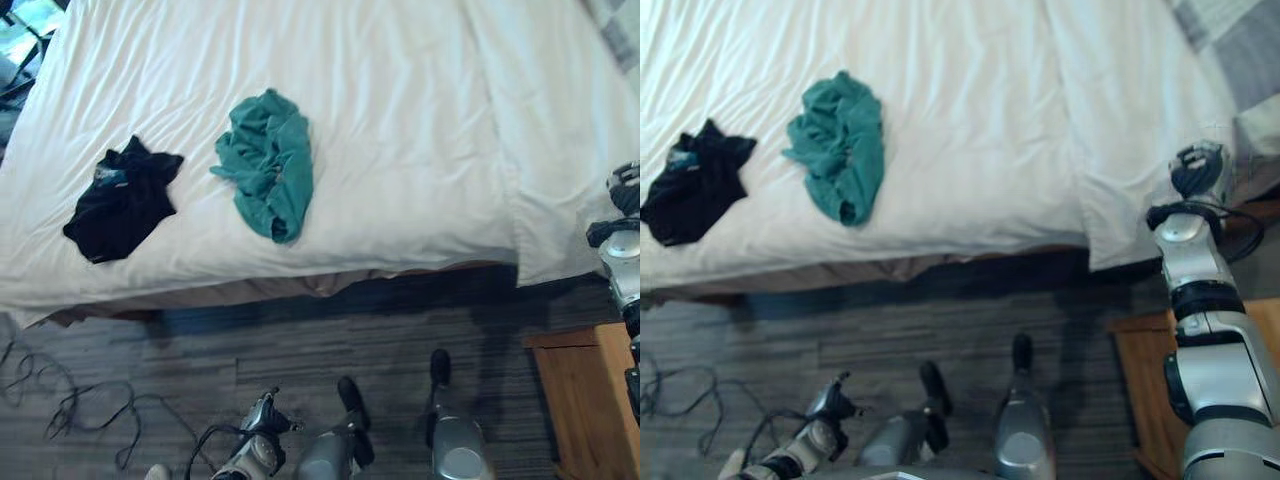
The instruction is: Tidy up the quilt and then pick up the clothes from the bed and put them into the laundry hamper.
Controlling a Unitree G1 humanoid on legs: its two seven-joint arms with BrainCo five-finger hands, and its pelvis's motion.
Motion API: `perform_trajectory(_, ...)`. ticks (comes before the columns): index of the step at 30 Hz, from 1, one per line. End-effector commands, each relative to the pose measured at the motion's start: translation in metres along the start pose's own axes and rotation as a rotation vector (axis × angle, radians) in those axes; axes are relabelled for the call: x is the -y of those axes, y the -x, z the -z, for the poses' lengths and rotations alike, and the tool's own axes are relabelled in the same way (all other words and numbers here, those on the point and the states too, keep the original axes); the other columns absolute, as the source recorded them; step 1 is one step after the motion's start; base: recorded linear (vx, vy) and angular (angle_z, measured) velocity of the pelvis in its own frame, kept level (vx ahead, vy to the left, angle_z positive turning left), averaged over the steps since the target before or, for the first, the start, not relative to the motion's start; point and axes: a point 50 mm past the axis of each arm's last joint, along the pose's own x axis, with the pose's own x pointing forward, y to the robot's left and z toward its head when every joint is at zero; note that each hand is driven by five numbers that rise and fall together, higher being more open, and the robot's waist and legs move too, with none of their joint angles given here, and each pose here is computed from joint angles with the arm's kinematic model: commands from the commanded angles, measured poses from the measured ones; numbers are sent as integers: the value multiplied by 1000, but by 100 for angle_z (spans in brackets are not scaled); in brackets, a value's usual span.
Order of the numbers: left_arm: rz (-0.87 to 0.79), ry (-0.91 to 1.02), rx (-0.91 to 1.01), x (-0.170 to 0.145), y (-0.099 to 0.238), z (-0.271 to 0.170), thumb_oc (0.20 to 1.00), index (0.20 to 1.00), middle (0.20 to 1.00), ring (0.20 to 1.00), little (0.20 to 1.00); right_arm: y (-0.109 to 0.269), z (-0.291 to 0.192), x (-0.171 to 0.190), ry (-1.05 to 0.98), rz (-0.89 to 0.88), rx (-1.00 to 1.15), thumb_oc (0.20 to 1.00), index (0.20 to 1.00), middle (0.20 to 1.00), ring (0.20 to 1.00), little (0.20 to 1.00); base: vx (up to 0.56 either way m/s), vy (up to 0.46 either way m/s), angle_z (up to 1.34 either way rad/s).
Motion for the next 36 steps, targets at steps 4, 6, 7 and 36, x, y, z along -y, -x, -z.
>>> perform_trajectory(4,-56,-17,25,-23,-8,-10,1000,1000,1000,1000,1000,51,85,-53,111,-257,-304,200,200,200,200,200,7,29,8)
perform_trajectory(6,-65,-54,-14,-26,-9,-3,1000,1000,1000,1000,1000,111,154,-63,257,-406,-480,200,200,200,200,200,11,30,8)
perform_trajectory(7,-65,-54,-14,-26,-9,-3,1000,1000,1000,1000,1000,111,154,-63,257,-406,-480,200,200,200,200,200,25,24,6)
perform_trajectory(36,-136,58,-179,-35,-3,33,1000,1000,1000,1000,1000,264,223,-99,534,-926,-601,1000,1000,1000,1000,1000,-29,106,10)
